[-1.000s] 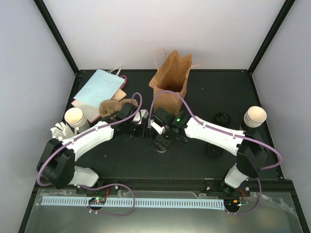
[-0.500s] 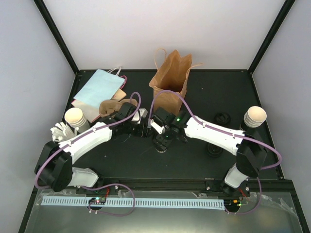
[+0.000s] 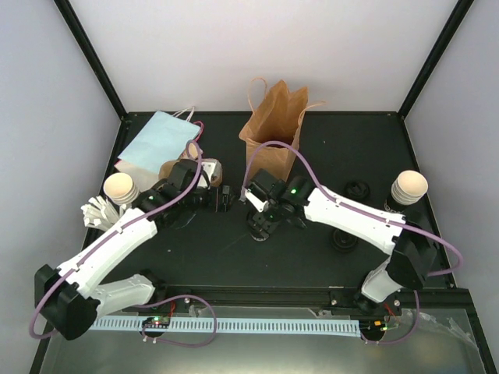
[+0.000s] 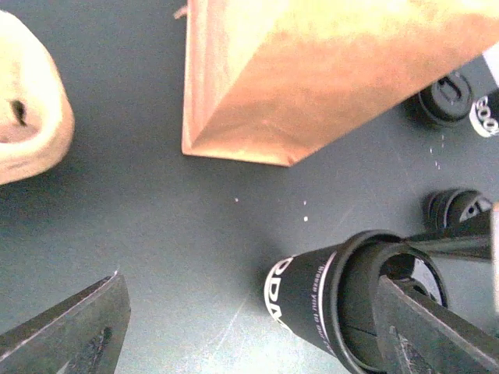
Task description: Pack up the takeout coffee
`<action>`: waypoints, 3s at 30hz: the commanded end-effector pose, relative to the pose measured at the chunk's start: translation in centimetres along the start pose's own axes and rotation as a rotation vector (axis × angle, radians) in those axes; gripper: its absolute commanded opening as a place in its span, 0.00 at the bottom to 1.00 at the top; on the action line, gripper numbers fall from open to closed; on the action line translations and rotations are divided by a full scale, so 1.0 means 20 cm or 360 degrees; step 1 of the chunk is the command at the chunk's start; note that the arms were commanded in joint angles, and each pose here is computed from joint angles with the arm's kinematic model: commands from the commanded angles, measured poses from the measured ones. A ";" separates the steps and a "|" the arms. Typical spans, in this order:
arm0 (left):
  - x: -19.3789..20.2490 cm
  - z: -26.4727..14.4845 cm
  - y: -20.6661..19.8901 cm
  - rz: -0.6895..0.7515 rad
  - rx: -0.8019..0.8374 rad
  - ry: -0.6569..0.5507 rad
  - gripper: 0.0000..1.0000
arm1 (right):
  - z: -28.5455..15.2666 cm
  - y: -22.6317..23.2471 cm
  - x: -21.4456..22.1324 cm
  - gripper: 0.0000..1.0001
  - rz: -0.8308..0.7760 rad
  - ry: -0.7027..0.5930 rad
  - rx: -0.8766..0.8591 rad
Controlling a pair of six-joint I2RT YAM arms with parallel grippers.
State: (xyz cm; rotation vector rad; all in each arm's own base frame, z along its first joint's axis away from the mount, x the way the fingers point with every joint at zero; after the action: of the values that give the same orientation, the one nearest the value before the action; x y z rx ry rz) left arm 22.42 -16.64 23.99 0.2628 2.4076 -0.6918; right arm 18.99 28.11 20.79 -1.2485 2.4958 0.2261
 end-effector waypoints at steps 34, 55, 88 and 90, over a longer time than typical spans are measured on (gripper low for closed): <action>-1.08 0.30 -0.29 0.0360 -0.0131 -0.0197 0.64 | -0.84 -0.17 0.28 0.70 0.0411 -0.0619 0.0296; -0.70 -0.16 -0.63 0.1446 -0.0613 -0.0861 0.02 | -0.33 -0.20 0.57 0.64 0.0917 -0.0469 0.0258; -1.01 0.14 -0.50 0.0380 0.0005 -0.0390 0.02 | -0.28 -0.52 0.50 0.64 0.1063 -0.0282 0.0565; -1.04 0.18 -0.48 0.0342 0.0057 -0.0395 0.01 | -0.26 -0.53 0.50 0.64 0.1066 -0.0267 0.0557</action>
State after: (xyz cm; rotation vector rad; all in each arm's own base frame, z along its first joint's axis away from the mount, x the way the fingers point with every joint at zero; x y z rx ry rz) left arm 36.46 -26.94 36.83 0.4676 2.1063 -0.4563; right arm 20.11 12.63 21.75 -0.2194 2.5822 0.0273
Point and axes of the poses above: each gripper's point midway between its finger pads, its own z axis out along the fingers, its own y axis along the line the jaws close on, x = y × z, the point moved 7 cm from there along -z, back along the fingers, and after that the axes turned 1 degree about z, right-handed, at the moved point
